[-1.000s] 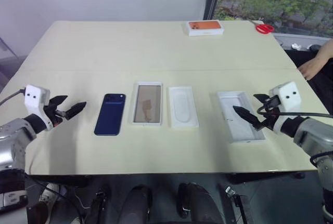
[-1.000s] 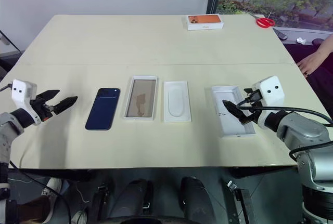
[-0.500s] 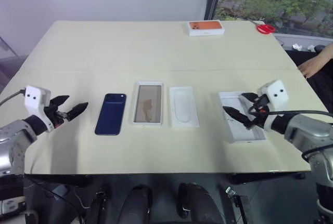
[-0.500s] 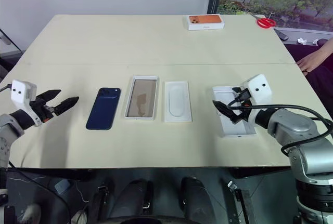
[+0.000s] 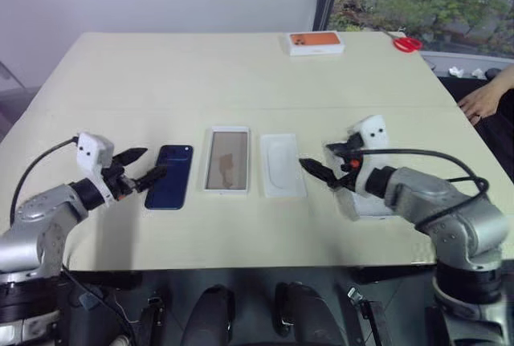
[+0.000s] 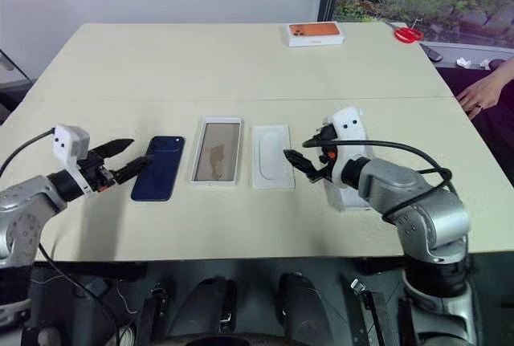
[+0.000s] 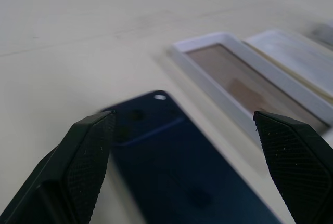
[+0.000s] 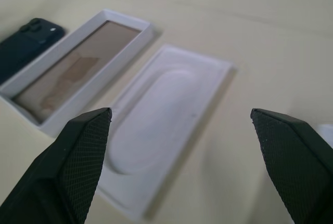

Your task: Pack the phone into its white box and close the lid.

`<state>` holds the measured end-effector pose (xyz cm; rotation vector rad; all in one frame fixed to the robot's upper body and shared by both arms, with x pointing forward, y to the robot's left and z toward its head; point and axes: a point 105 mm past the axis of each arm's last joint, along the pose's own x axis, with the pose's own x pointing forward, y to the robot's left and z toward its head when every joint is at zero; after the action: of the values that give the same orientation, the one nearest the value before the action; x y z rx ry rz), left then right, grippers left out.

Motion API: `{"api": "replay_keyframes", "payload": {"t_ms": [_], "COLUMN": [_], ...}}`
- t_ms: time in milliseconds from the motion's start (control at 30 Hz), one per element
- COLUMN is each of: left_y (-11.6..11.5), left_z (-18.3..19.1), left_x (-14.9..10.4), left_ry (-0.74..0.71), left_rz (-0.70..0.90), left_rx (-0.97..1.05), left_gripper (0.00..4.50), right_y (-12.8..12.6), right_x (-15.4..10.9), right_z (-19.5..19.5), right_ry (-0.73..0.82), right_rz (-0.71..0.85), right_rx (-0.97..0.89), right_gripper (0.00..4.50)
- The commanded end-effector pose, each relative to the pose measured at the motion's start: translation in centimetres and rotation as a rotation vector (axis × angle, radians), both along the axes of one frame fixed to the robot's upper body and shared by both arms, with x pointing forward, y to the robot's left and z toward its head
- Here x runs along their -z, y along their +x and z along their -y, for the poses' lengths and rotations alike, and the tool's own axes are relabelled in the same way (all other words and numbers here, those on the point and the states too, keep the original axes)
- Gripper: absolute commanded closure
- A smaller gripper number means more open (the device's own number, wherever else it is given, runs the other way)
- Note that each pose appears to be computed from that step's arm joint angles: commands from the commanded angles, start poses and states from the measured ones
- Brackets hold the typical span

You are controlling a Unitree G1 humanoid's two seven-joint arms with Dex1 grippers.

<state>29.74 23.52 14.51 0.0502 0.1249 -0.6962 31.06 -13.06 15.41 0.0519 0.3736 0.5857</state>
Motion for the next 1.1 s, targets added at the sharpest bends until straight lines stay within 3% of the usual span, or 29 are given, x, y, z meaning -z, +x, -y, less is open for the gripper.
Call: {"api": "replay_keyframes", "payload": {"t_ms": [33,233,600,700,933,1100], "left_y": [-1.4,-2.4,-1.5,-1.7,-1.9,-1.9], "left_z": [2.0,3.6,5.1,4.6,3.9,3.8], "left_x": [-1.1,-0.6,-0.3,0.1,0.3,0.4], "left_ry": [0.06,0.092,0.077,0.074,0.074,0.074], "left_rz": [0.03,-0.009,-0.001,-0.006,-0.003,-0.002], "left_rx": [0.167,0.305,0.315,0.304,0.286,0.276], "left_gripper": [0.05,0.05,0.05,0.0,0.0,0.0], "right_y": [0.4,0.9,1.1,1.0,0.9,0.9], "right_x": [0.6,1.7,2.8,3.1,3.8,3.6], "right_z": [0.0,-0.2,-0.6,-1.2,-2.3,-3.0], "right_ry": [0.065,0.11,0.143,0.146,0.148,0.171], "right_rz": [-0.131,-0.251,-0.317,-0.334,-0.364,-0.365], "right_rx": [0.075,0.146,0.161,0.137,0.109,0.095], "right_gripper": [0.0,0.0,0.0,0.83,4.32,4.42]}}
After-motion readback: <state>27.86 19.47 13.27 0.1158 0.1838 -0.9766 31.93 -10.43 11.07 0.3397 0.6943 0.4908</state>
